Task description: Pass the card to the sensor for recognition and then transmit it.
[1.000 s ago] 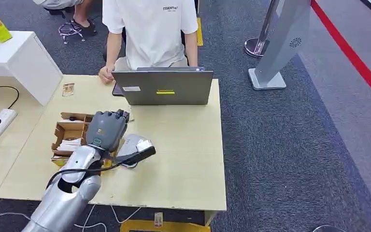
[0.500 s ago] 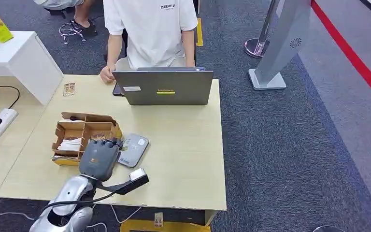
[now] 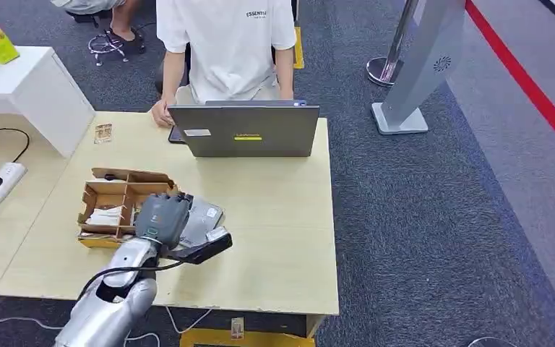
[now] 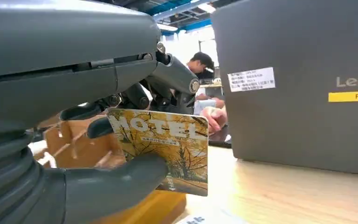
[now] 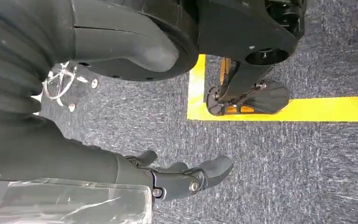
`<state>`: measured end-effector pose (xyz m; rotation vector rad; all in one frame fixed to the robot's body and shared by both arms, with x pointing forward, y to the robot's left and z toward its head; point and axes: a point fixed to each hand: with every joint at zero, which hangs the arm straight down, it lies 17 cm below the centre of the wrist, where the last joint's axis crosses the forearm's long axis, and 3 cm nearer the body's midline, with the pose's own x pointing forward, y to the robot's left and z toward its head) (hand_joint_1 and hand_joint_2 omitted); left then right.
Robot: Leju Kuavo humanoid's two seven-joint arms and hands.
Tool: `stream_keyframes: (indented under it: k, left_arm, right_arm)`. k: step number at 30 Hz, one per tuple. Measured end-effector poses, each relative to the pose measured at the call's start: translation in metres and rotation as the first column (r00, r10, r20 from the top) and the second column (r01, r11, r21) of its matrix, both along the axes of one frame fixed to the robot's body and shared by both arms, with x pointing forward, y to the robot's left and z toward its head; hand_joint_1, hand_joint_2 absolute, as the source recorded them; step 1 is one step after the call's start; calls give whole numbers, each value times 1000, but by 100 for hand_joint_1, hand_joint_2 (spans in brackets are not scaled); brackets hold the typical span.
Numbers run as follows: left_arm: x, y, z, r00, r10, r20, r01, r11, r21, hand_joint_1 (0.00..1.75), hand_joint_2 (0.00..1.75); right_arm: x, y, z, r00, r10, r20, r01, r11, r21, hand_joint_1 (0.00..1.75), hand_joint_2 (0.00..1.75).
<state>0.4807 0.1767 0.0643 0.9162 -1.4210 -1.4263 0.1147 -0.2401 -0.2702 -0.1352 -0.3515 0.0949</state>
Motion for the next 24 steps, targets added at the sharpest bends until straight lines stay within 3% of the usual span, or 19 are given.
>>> stream_keyframes:
  k: [19,24]
  left_arm:
    - [7,-3,-43,989,32,-144,-34,999,-10,175,175]
    - [-2,-28,-57,960,-50,-276,15,992,-125,175,175]
  right_arm:
    - [-3,0,-1,1000,11,-17,-11,1000,-3,0,175]
    - [-3,-1,-1,1000,15,-22,-14,1000,13,0,175]
